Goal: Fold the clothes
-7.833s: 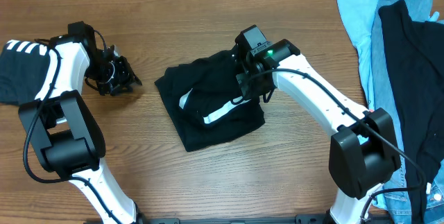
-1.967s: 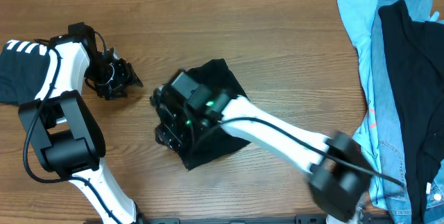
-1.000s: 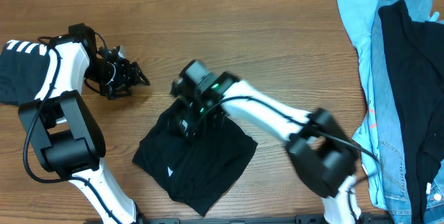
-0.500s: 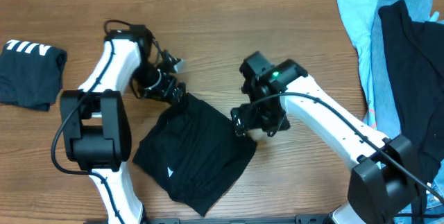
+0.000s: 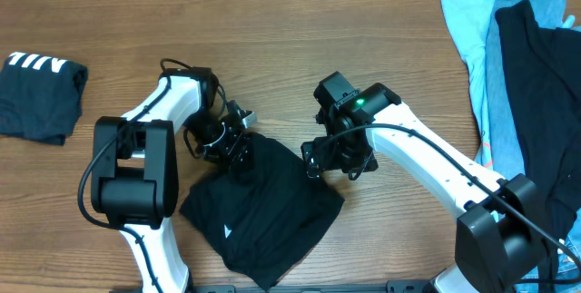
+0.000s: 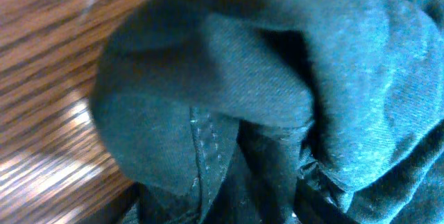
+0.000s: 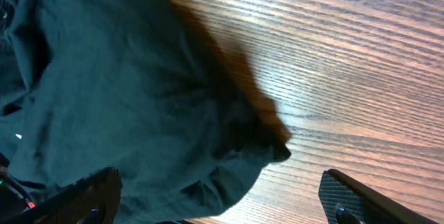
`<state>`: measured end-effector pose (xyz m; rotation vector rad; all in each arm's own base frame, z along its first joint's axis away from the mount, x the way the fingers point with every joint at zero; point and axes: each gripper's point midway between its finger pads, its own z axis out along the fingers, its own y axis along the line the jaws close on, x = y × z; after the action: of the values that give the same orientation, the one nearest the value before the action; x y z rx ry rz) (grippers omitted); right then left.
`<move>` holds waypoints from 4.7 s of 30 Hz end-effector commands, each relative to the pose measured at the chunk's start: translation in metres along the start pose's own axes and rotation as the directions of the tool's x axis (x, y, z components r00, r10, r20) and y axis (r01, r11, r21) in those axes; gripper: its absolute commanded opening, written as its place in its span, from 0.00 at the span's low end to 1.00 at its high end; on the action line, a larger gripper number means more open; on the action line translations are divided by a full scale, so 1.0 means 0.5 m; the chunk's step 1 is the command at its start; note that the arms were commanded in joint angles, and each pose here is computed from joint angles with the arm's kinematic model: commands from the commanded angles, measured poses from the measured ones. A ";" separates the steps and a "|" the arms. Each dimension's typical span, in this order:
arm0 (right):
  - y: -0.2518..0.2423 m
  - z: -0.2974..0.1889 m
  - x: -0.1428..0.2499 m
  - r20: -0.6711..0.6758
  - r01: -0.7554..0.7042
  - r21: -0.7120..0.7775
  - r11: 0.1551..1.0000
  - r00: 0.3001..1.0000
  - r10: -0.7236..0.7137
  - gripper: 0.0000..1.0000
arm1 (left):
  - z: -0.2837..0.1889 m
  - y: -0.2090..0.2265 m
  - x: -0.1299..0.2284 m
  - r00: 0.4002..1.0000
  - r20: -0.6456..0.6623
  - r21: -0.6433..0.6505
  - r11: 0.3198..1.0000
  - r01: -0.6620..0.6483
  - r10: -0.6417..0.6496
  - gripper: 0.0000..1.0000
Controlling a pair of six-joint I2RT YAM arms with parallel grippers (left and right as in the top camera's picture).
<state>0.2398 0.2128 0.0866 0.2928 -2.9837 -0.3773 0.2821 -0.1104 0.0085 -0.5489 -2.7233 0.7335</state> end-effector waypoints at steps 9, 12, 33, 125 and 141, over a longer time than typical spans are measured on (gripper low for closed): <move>0.002 0.000 -0.002 0.005 0.000 0.000 1.000 1.000 0.000 0.95 | -0.113 0.180 -0.147 0.770 0.418 0.229 0.876 0.424 -0.482 0.06; 0.003 0.000 -0.006 0.013 0.002 -0.003 1.000 1.000 -0.002 0.95 | -0.151 0.241 -0.122 0.695 0.449 0.285 0.827 0.484 -0.561 0.15; 0.012 0.000 -0.012 0.024 0.008 -0.025 1.000 1.000 -0.007 0.96 | -0.050 0.063 -0.183 0.873 0.396 0.225 0.952 0.206 -0.283 0.94; -0.261 -0.309 -0.134 0.583 -0.223 0.024 0.975 0.795 0.167 1.00 | -0.325 -0.123 -0.080 0.936 0.346 -0.376 0.904 0.202 -0.065 1.00; -0.222 -0.382 0.146 0.847 -0.091 0.033 0.995 0.531 0.021 1.00 | -0.436 -0.195 0.228 0.522 0.788 -0.510 0.821 0.257 0.326 1.00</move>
<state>0.2144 0.0496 0.2508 -0.0099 -3.9797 -0.5436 0.2338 -0.0558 0.2748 -0.3999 -4.0096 0.2151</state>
